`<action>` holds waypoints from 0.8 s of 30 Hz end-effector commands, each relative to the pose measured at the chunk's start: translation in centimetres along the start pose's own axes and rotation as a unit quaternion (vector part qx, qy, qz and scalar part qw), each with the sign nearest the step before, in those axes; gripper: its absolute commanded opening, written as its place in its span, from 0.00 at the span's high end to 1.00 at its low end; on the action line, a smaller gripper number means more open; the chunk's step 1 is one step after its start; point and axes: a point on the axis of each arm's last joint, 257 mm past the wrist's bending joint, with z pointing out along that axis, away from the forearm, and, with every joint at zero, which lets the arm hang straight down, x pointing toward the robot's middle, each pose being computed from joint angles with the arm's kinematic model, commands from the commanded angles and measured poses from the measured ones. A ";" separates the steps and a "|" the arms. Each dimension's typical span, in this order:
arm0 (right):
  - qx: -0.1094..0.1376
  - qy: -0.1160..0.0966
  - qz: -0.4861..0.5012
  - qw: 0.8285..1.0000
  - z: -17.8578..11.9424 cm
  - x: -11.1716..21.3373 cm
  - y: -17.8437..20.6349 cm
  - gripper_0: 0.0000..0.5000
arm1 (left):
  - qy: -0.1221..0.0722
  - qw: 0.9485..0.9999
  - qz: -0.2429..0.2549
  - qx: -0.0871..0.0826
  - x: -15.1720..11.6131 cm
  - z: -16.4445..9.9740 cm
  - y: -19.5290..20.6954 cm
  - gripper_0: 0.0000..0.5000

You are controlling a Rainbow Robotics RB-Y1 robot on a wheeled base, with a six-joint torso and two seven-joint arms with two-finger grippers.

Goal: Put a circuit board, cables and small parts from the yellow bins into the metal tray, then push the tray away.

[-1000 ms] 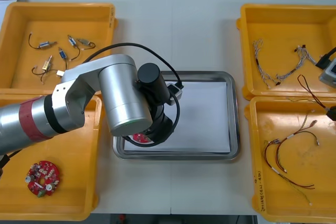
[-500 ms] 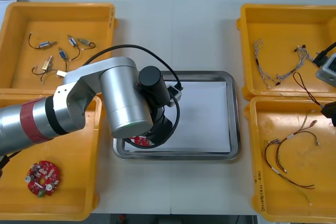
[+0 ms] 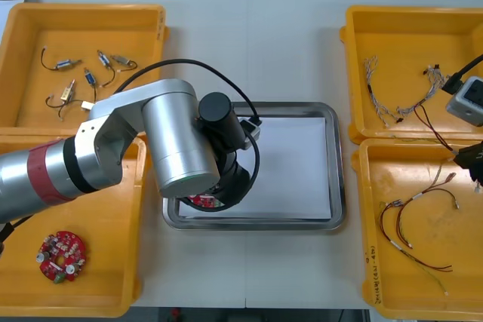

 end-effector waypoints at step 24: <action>-0.028 -0.051 -0.163 0.985 -0.9 -10.2 4.5 1.00 | -0.023 0.986 -0.150 -0.067 -2.4 -16.0 12.3 0.00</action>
